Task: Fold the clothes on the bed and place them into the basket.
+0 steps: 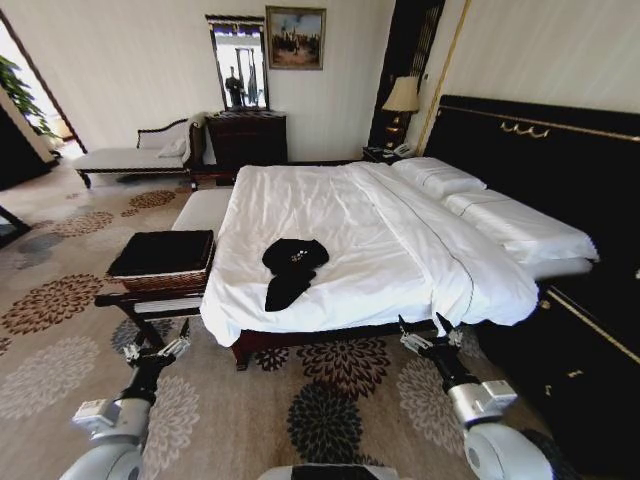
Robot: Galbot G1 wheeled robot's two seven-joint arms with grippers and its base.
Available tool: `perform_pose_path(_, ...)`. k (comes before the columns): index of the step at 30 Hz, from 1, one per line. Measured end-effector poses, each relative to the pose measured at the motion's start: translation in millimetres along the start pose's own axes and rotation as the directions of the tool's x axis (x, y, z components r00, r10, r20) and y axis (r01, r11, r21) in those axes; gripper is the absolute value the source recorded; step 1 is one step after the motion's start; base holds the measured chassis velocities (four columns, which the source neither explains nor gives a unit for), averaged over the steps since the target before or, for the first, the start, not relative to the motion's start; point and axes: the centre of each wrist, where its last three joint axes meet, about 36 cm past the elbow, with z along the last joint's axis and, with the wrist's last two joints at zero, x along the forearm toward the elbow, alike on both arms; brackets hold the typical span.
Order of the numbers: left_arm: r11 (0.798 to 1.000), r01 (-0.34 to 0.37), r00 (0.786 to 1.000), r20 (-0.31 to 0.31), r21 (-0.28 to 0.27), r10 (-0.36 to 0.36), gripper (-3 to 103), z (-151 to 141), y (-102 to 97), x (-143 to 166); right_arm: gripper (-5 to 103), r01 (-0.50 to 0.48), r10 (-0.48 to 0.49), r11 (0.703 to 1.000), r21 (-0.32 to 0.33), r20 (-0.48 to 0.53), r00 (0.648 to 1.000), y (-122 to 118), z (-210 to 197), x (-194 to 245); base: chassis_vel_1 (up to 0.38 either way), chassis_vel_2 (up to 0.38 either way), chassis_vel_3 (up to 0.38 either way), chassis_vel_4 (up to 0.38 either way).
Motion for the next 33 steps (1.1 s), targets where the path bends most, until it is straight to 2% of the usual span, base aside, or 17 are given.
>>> perform_pose_path(10,1.000,-0.004,1.000,-0.005,0.000,0.004,98,4,-6.7,6,100,0.010,-0.010,1.000,0.002,0.003,1.000,0,7,4,0.000,0.000,0.000,0.000)
perform_pose_path(20,1.000,0.002,1.000,0.000,-0.006,-0.002,98,2,2.1,6,100,0.012,-0.012,1.000,0.004,-0.007,1.000,5,15,9,0.000,0.000,0.000,0.000)
perform_pose_path(33,1.000,-0.012,1.000,-0.008,-0.006,0.012,97,8,-3.4,7,100,0.006,-0.006,1.000,0.007,-0.006,1.000,3,19,12,0.000,0.000,0.000,0.000)
